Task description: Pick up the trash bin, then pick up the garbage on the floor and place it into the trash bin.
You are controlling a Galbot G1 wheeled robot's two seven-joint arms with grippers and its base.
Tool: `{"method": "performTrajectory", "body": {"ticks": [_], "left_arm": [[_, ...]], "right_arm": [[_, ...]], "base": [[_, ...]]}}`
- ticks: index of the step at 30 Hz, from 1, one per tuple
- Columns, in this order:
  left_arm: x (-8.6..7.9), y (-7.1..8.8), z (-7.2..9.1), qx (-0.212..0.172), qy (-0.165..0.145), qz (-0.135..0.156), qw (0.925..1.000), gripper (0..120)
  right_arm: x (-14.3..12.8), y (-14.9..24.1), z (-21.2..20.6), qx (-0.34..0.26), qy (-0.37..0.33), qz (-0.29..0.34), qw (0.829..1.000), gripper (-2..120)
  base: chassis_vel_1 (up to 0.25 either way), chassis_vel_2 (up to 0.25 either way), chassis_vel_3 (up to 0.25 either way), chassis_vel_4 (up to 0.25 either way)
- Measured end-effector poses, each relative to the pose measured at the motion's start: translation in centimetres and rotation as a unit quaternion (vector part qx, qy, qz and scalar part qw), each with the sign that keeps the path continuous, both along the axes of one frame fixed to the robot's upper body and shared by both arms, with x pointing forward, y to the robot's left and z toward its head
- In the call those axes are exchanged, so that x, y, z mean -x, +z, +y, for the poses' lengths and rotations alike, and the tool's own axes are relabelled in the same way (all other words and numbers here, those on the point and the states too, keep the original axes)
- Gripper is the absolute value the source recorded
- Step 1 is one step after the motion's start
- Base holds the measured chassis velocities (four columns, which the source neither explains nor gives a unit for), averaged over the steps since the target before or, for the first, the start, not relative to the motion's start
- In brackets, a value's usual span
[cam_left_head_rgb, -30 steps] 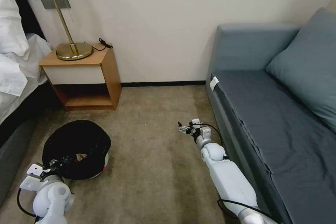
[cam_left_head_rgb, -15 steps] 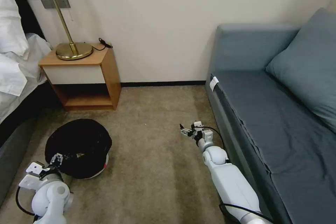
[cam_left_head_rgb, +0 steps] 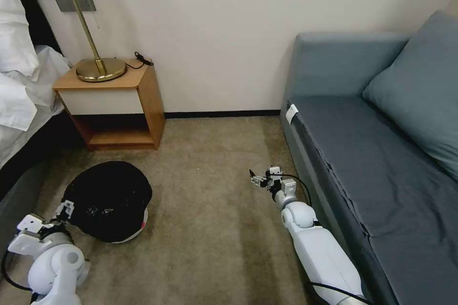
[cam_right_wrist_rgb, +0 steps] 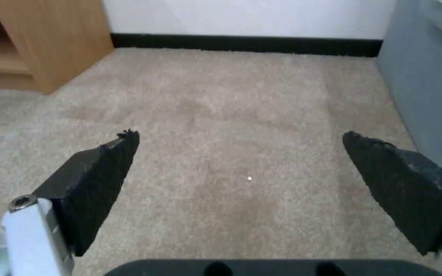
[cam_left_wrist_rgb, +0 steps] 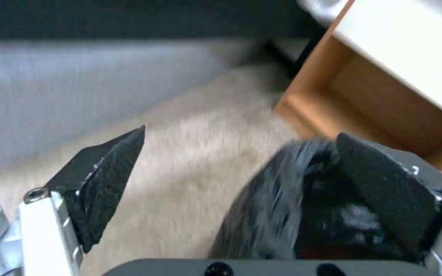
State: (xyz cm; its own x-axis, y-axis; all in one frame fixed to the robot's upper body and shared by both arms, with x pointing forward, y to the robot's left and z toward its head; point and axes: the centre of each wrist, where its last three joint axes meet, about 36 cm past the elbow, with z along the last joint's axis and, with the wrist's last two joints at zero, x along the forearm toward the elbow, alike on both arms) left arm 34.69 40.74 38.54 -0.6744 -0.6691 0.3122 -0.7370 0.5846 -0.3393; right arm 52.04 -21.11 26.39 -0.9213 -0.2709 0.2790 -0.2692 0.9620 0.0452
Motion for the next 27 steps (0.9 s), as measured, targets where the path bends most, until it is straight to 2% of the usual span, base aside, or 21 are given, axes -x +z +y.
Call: {"method": "performTrajectory", "body": {"ticks": [2, 3, 4, 7, 8, 9, 10, 11, 12, 13, 14, 15, 18, 20, 21, 22, 23, 24, 26, 27], "left_arm": [[0.2, 1.1, 0.4, -0.07, -0.02, -0.007, 0.9973, 100], [0.3, 1.8, 0.4, -0.121, -0.041, -0.011, 0.9918, 100], [0.3, 1.8, 0.4, -0.121, -0.041, -0.011, 0.9918, 100], [0.3, 3.0, -0.1, -0.181, -0.084, -0.023, 0.9796, 100], [0.3, 3.0, -0.1, -0.181, -0.084, -0.023, 0.9796, 100], [0.2, 3.4, -0.6, -0.206, -0.108, -0.027, 0.9722, 100], [0.1, 3.5, -0.8, -0.216, -0.117, -0.028, 0.969, 100], [0.0, 3.7, -1.4, -0.234, -0.135, -0.03, 0.9624, 100], [0.0, 3.7, -1.4, -0.234, -0.135, -0.03, 0.9624, 100], [-0.3, 3.8, -2.1, -0.254, -0.155, -0.031, 0.9541, 100], [-0.3, 3.8, -2.1, -0.254, -0.155, -0.031, 0.9541, 100], [-0.7, 3.9, -2.9, -0.273, -0.174, -0.034, 0.9455, 100], [-1.0, 3.9, -3.6, -0.28, -0.186, -0.036, 0.9411, 100], [-1.6, 3.8, -4.7, -0.288, -0.202, -0.038, 0.9354, 100], [-2.5, 3.2, -6.5, -0.292, -0.228, -0.042, 0.9278, 100], [-2.5, 3.2, -6.5, -0.292, -0.228, -0.042, 0.9278, 100], [-3.1, 2.3, -7.8, -0.295, -0.245, -0.039, 0.9229, 100], [-3.1, 2.3, -7.8, -0.295, -0.245, -0.039, 0.9229, 100], [-4.1, 0.1, -11.1, -0.297, -0.286, -0.036, 0.9102, 100], [-4.1, 0.1, -11.1, -0.297, -0.286, -0.036, 0.9102, 100]], "right_arm": [[-0.1, 0.2, -0.2, -0.005, -0.002, -0.009, 1.0, 100], [-0.1, 0.3, -0.2, -0.009, -0.004, -0.016, 1.0, 100], [-0.1, 0.3, -0.2, -0.009, -0.004, -0.016, 1.0, 100], [-0.2, 0.6, -0.1, -0.021, -0.012, -0.022, 0.999, 100], [-0.2, 0.6, -0.1, -0.021, -0.012, -0.022, 0.999, 100], [-0.3, 0.7, 0.0, -0.028, -0.016, -0.024, 0.999, 100], [-0.4, 0.8, 0.0, -0.03, -0.018, -0.025, 0.999, 100], [-0.6, 0.9, 0.0, -0.034, -0.022, -0.029, 0.999, 100], [-0.6, 0.9, 0.0, -0.034, -0.022, -0.029, 0.999, 100], [-0.7, 1.1, 0.0, -0.041, -0.026, -0.032, 0.998, 100], [-0.7, 1.1, 0.0, -0.041, -0.026, -0.032, 0.998, 100], [-0.9, 1.5, 0.1, -0.054, -0.034, -0.035, 0.997, 100], [-1.1, 1.7, 0.2, -0.064, -0.039, -0.037, 0.996, 100], [-1.3, 2.1, 0.2, -0.076, -0.047, -0.04, 0.995, 100], [-1.5, 2.5, 0.5, -0.095, -0.056, -0.044, 0.993, 100], [-1.5, 2.5, 0.5, -0.095, -0.056, -0.044, 0.993, 100], [-1.5, 2.8, 1.0, -0.106, -0.058, -0.046, 0.992, 100], [-1.5, 2.8, 1.0, -0.106, -0.058, -0.046, 0.992, 100], [-1.6, 2.9, 2.2, -0.133, -0.062, -0.048, 0.988, 100], [-1.6, 2.9, 2.2, -0.133, -0.062, -0.048, 0.988, 100]], "base": [[0.0, 0.0, 0.0, 0.0], [0.0, 0.0, 0.0, 0.0], [0.0, 0.0, 0.0, 0.0], [0.0, 0.0, 0.0, 0.0], [0.0, 0.0, 0.0, 0.0], [0.0, 0.0, 0.0, 0.0], [0.0, 0.0, 0.0, 0.0], [0.0, 0.0, 0.0, 0.0], [0.0, 0.0, 0.0, 0.0], [0.0, 0.0, 0.0, 0.0], [0.0, 0.0, 0.0, 0.0], [0.0, 0.0, 0.0, 0.0], [0.0, 0.0, 0.0, 0.0], [0.0, 0.0, 0.0, 0.0], [0.0, 0.0, 0.0, 0.0], [0.0, 0.0, 0.0, 0.0], [0.0, 0.0, 0.0, 0.0], [0.0, 0.0, 0.0, 0.0], [0.0, 0.0, 0.0, 0.0], [0.0, 0.0, 0.0, 0.0]]}}
